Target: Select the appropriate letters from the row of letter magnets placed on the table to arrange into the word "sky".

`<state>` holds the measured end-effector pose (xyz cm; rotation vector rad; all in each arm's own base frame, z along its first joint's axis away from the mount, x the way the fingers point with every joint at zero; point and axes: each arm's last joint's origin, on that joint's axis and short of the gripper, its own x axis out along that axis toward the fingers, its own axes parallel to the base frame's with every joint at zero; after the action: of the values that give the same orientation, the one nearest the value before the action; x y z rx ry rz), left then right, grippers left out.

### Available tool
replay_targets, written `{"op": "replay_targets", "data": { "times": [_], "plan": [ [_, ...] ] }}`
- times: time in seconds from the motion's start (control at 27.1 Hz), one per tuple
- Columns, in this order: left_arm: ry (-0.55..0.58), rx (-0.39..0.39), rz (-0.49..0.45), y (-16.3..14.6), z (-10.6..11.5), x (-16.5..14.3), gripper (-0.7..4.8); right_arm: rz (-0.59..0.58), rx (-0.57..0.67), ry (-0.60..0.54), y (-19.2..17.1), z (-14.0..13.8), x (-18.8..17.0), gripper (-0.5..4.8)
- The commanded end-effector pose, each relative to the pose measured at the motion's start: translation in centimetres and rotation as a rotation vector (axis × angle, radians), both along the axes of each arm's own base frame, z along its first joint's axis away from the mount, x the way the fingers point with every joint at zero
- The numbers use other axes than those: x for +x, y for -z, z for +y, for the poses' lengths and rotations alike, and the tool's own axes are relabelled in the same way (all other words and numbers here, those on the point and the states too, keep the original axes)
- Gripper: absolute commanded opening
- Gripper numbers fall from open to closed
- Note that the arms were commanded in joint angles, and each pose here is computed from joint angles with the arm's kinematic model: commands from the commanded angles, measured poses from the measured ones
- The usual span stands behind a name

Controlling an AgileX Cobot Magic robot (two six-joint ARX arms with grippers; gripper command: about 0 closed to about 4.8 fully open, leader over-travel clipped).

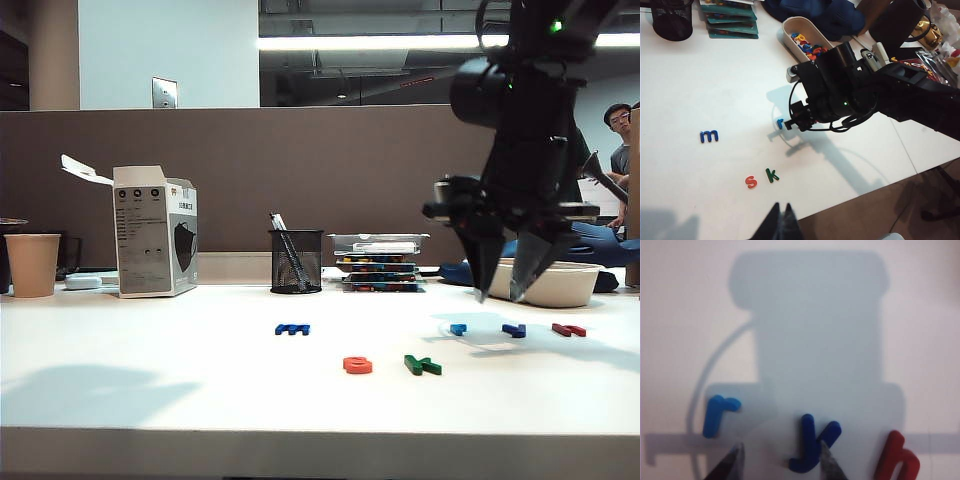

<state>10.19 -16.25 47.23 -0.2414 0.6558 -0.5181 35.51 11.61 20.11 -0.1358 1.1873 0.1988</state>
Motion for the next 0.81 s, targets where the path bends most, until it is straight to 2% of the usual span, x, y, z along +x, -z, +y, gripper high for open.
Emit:
{"op": "replay_targets", "data": {
  "times": [0.04,0.22,0.44,0.7,0.81],
  "plan": [
    [-0.006,-0.008,-0.006,-0.1,0.1,0.0,-0.05,-0.005,0.019,-0.105,0.2,-1.0,0.6,1.9],
    [-0.007,-0.008,-0.007,-0.1,0.1,0.0,-0.05,-0.011,0.109,-0.221,0.2,-2.2,1.1,1.9],
    [-0.007,-0.008,-0.007,-0.1,0.1,0.0,-0.05,0.004,0.072,-0.333,0.4,-2.5,0.9,1.89],
    [-0.006,-0.008,-0.006,-0.1,0.1,0.0,-0.05,-0.022,0.057,-0.368,0.4,-2.7,1.1,1.89],
    [-0.006,-0.008,-0.006,-0.1,0.1,0.0,-0.05,0.007,0.053,-0.374,1.3,-2.7,1.3,1.89]
  ]
}}
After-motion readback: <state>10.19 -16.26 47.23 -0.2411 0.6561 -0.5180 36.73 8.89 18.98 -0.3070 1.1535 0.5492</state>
